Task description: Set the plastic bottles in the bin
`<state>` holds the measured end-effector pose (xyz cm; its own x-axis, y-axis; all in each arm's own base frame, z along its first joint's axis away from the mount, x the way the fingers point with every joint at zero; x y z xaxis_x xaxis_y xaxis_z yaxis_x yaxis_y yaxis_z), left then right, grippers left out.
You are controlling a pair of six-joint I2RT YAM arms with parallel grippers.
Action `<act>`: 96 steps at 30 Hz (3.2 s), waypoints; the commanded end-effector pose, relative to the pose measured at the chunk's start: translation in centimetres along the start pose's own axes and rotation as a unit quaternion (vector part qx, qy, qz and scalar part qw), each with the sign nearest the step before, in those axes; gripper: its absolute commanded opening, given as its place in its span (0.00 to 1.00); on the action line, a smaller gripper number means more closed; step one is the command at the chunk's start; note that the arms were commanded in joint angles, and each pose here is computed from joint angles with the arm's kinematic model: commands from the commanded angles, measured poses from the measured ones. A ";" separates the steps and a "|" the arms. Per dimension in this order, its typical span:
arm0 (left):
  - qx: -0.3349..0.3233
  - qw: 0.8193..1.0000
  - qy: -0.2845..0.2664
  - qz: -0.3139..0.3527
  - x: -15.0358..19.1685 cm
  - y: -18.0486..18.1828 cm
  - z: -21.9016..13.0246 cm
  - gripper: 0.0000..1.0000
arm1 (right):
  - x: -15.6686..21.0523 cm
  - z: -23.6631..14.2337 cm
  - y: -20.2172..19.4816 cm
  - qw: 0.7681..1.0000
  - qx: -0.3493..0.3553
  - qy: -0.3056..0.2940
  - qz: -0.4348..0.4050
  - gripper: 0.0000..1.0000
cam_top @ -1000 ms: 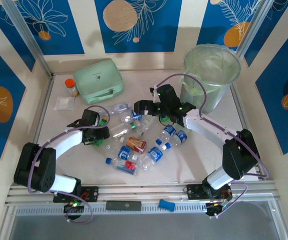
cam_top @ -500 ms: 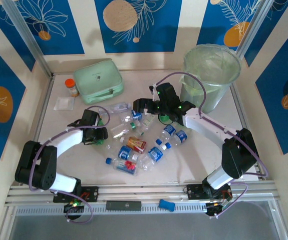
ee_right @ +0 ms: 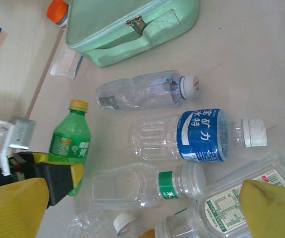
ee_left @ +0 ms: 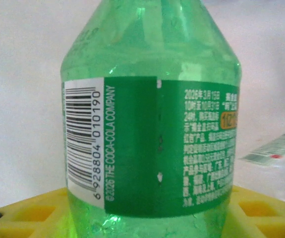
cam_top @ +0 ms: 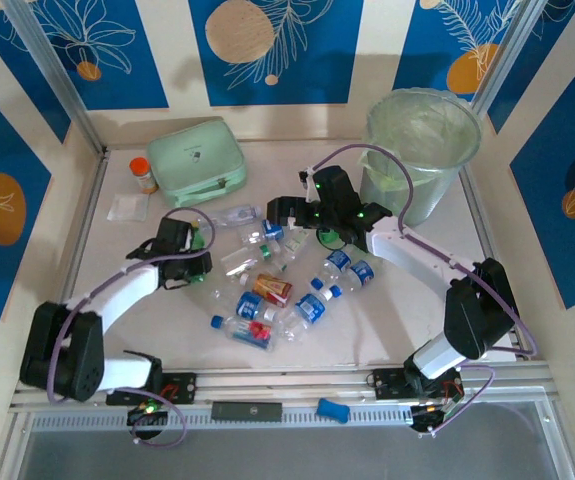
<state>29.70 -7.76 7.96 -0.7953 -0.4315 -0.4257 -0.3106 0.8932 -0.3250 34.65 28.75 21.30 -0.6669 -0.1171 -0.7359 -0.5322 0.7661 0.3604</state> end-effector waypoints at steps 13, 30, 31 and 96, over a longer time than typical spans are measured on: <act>0.340 0.932 -0.102 0.068 -3.0 -12.5 -11.5 0.40 | -3.7 -2.4 5.9 0.987 -0.151 -0.054 -0.030 1.00; 0.419 0.896 -0.055 0.138 1.4 -19.7 -11.1 0.40 | -2.6 -1.1 8.3 0.978 -0.202 -0.037 -0.029 0.94; 0.421 0.895 -0.055 0.140 1.5 -19.9 -11.2 0.40 | -2.5 -0.9 8.3 0.978 -0.202 -0.034 -0.029 0.94; 0.145 0.981 -0.124 0.019 0.3 -8.0 -4.4 1.00 | -20.0 -19.4 -8.8 0.943 0.230 -0.172 -0.166 0.47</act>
<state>29.62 -14.45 14.57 -0.6248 -0.4430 -0.6430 -0.0827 0.8564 -0.5096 42.50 14.78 42.19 -0.2780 -0.1844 -0.9427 -0.4128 0.9091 -0.0561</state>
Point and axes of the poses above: each hand's point on the last joint's axis, 136 mm out from that joint toward the fingers, its own z axis out along the fingers, its own y axis along the line the jaws close on, x = y × z, the point moved 1 cm from there along -z, back along the fingers, and after that the axes turned 15 degrees about -z, right-handed, at the moved point
